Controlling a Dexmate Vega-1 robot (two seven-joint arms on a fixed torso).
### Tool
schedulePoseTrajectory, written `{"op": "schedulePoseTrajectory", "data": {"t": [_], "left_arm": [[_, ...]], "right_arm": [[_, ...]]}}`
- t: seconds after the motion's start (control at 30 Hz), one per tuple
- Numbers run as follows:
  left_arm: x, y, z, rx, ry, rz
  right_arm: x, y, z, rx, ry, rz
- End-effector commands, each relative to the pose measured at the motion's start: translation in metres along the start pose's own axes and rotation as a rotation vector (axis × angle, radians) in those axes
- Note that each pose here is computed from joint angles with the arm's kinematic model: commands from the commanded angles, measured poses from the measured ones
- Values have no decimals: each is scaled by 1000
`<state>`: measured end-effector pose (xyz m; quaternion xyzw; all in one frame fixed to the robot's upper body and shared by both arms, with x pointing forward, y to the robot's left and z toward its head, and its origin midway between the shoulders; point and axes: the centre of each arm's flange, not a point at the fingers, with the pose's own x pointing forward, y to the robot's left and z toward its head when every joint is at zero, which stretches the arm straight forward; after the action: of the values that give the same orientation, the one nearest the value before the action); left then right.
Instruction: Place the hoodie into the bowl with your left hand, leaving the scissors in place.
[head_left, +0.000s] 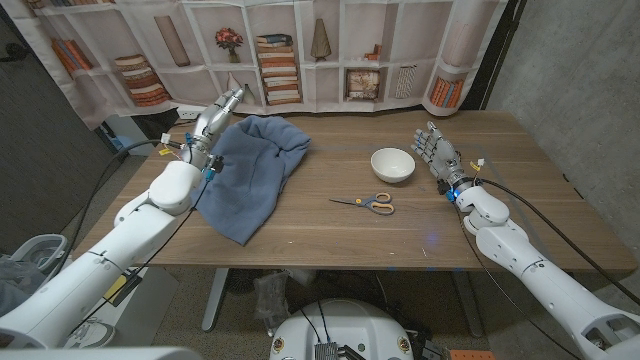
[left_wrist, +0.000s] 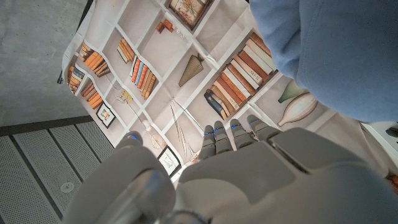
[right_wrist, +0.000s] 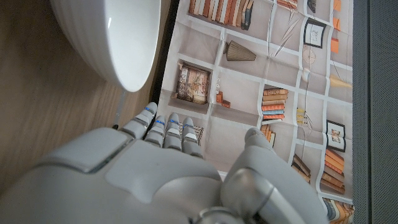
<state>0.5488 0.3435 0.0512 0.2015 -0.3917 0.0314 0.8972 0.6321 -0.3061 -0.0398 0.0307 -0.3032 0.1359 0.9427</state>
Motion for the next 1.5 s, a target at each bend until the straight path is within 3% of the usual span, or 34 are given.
{"op": "schedulePoseTrajectory", "data": {"t": [0.03, 0.8, 1.5], "left_arm": [[0, 9, -2, 50, 33, 32], [0, 30, 1, 161, 34, 92], [-6, 40, 3, 332, 55, 161]], "right_arm": [[3, 0, 0, 1, 0, 3], [3, 2, 2, -2, 3, -1], [6, 7, 3, -11, 10, 13]]}}
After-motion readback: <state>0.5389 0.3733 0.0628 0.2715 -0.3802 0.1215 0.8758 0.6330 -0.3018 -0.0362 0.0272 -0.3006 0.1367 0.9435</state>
